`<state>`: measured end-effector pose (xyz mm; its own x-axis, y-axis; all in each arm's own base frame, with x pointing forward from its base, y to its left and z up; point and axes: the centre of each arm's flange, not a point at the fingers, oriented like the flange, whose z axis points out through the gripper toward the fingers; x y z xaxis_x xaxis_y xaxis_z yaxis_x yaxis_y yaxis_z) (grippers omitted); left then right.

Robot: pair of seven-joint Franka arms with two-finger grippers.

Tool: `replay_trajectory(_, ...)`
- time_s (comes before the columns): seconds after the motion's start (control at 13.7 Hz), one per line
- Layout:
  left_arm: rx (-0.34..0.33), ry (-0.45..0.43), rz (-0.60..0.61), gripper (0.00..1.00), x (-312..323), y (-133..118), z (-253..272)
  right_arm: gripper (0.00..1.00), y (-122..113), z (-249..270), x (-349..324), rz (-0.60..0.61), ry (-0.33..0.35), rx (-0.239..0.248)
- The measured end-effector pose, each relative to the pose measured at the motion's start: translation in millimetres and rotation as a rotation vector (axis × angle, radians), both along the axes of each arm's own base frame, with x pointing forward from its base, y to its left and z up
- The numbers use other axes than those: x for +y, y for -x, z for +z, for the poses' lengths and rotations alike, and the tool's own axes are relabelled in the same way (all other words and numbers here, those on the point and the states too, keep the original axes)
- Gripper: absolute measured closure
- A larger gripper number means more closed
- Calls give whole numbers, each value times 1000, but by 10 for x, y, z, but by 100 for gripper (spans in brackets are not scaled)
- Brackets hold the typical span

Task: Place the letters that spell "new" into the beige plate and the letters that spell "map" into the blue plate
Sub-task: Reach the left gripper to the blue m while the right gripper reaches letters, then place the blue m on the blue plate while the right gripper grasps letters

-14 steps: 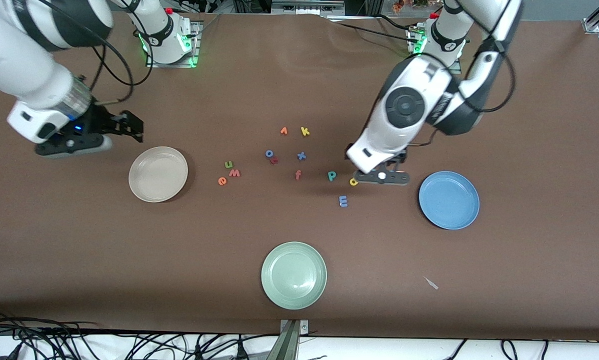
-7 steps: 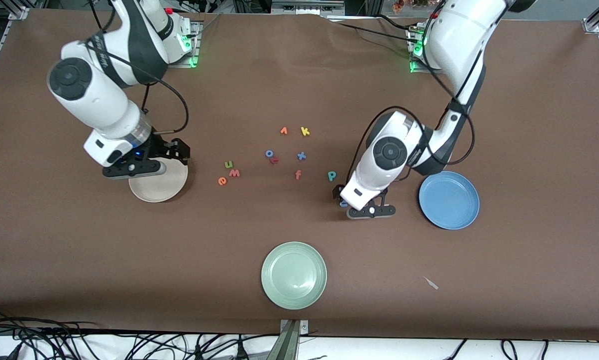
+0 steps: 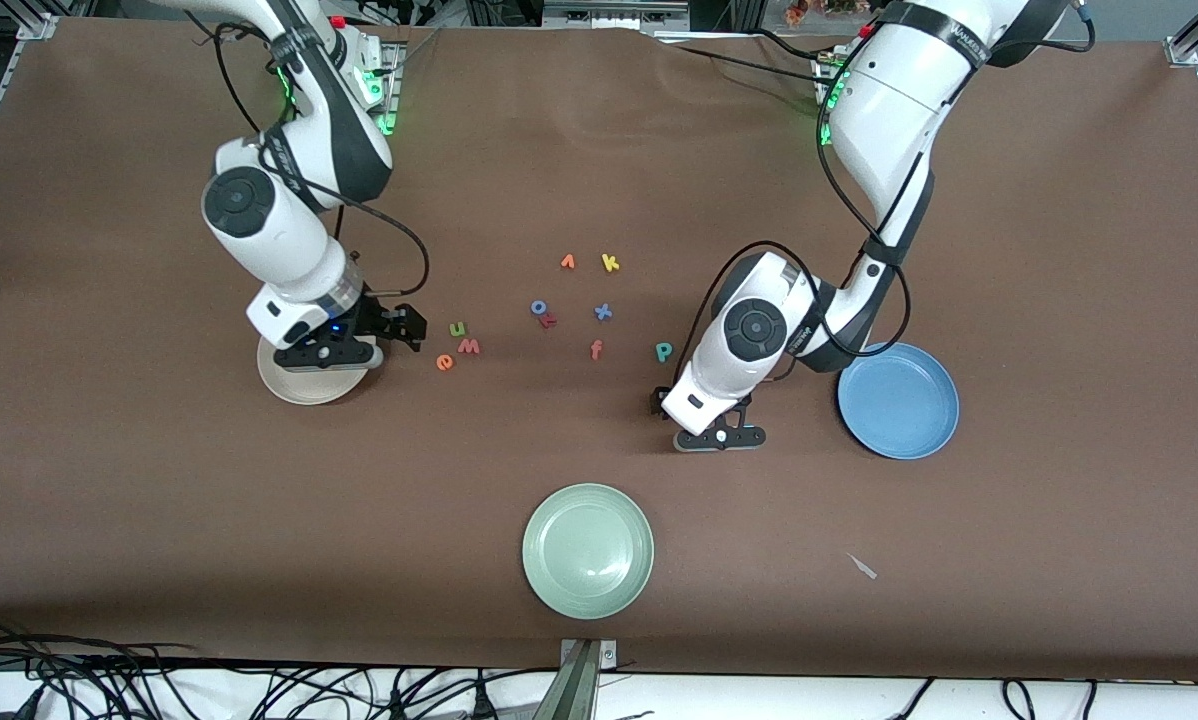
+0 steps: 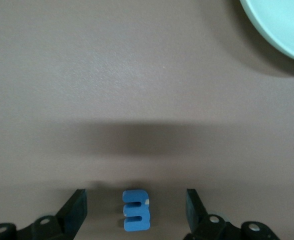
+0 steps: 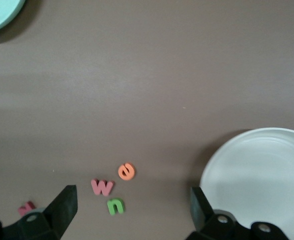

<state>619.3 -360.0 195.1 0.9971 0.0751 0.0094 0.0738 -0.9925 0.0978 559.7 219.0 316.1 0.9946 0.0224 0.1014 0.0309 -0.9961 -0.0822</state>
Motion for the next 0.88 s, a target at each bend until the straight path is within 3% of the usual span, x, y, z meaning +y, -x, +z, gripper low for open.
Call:
replay_trajectory(0.44,29,-16,-27,19,-111,144,-201,0,29,-651,324,-5,-36,-31)
replay_trajectory(0.58,34,-19,-29,35,-101,158,-234,0,18,-843,309,-10,-39,-32)
replay_trajectory(0.8,37,-28,-24,69,-50,135,-223,0,17,-1000,289,-15,-38,-25)
replay_trajectory(0.88,37,-28,-26,72,-59,138,-191,0,20,-1029,281,-16,-36,-21)
